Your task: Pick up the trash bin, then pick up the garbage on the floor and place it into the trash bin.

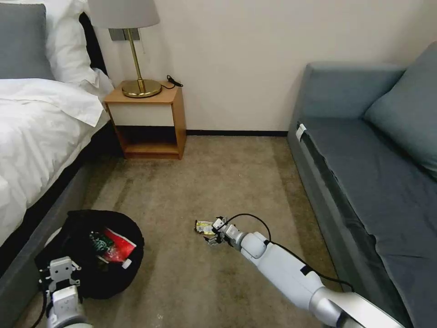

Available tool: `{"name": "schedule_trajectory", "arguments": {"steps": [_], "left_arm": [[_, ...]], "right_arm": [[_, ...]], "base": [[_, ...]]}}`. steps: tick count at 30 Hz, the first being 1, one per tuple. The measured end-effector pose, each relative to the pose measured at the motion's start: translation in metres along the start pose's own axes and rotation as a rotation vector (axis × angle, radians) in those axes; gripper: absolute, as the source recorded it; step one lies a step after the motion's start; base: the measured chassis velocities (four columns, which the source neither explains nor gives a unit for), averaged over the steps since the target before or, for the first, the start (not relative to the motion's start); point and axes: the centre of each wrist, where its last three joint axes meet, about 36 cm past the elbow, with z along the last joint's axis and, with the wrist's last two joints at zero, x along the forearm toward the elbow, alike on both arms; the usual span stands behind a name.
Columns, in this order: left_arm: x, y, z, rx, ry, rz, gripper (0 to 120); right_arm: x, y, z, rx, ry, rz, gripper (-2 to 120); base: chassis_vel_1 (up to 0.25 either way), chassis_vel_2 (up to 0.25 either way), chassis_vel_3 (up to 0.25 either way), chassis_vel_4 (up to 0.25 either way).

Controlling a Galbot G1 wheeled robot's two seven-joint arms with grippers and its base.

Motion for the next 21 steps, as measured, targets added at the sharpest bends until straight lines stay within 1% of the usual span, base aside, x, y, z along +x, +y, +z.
{"name": "schedule_trajectory", "arguments": {"steps": [6,7,11,16,18,19,20,21], "left_arm": [[-0.002,0.003,-0.007,0.002,-0.004,-0.002,1],[-0.002,0.003,-0.007,0.002,-0.004,-0.002,1],[0.002,0.001,-0.006,0.010,0.007,-0.003,1],[0.006,0.000,-0.005,0.013,0.012,-0.003,1],[0.008,0.000,-0.004,0.015,0.012,-0.004,1],[0.010,0.000,-0.003,0.015,0.014,-0.004,1],[0.010,0.000,-0.003,0.015,0.014,-0.004,1],[0.011,0.000,-0.002,0.016,0.015,-0.004,1]], "right_arm": [[-0.007,-0.014,0.004,-0.016,0.067,-0.059,100],[-0.007,-0.014,0.004,-0.016,0.067,-0.059,100],[-0.013,-0.029,0.004,-0.022,0.097,-0.103,100],[-0.015,-0.036,0.004,-0.034,0.103,-0.120,100],[-0.016,-0.039,0.005,-0.049,0.106,-0.130,100],[-0.017,-0.042,0.005,-0.082,0.113,-0.145,100],[-0.017,-0.042,0.005,-0.082,0.113,-0.145,100],[-0.018,-0.045,0.006,-0.103,0.122,-0.155,100]], "base": [[0.000,0.000,0.000,0.000],[0.000,0.000,0.000,0.000],[0.000,0.000,0.000,0.000],[0.000,0.000,0.000,0.000],[0.000,0.000,0.000,0.000],[0.000,0.000,0.000,0.000],[0.000,0.000,0.000,0.000],[0.000,0.000,0.000,0.000]]}}
